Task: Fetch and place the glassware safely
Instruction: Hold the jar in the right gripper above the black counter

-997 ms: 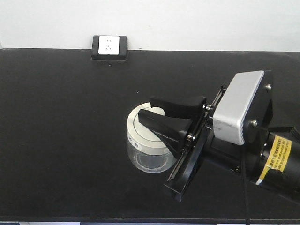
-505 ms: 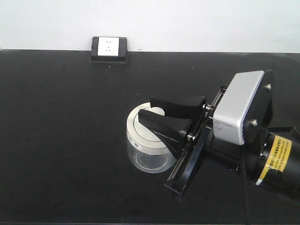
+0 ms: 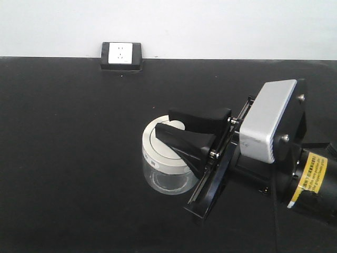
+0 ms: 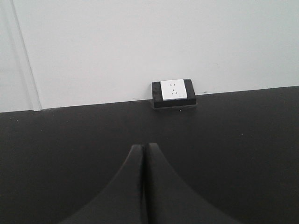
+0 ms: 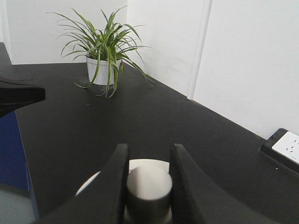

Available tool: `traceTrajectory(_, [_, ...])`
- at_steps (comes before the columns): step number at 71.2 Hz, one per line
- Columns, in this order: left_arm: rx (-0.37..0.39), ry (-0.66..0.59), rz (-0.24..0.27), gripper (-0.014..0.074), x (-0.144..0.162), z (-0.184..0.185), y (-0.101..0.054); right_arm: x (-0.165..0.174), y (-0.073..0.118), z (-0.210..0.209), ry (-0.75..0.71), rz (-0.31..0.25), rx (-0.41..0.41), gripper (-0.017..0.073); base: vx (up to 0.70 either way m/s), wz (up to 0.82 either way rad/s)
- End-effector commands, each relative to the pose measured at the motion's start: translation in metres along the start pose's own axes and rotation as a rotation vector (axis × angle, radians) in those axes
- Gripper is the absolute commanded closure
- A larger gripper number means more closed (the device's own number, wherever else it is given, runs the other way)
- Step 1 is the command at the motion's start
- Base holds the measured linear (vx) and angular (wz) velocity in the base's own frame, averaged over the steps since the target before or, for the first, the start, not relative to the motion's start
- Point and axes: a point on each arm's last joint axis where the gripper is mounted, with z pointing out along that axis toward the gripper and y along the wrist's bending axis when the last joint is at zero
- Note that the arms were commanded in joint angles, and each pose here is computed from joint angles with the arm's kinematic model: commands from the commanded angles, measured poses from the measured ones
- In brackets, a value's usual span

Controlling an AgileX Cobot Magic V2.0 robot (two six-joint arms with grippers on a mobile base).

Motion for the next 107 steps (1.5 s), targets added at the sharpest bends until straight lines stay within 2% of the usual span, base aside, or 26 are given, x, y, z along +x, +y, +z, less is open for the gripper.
traceTrajectory(1, [0.005,-0.09,-0.016,0.0601,-0.0151,0.0001,0.0002,-0.0213,0.0017,-0.0032,-0.121,0.005,-0.03,0.056,0.01,0.0])
traceTrajectory(107, [0.005,-0.09,-0.016,0.0601,-0.0151,0.0001,0.0002,-0.0213,0.0017,-0.0032,-0.121,0.005,-0.03,0.056,0.0,0.0])
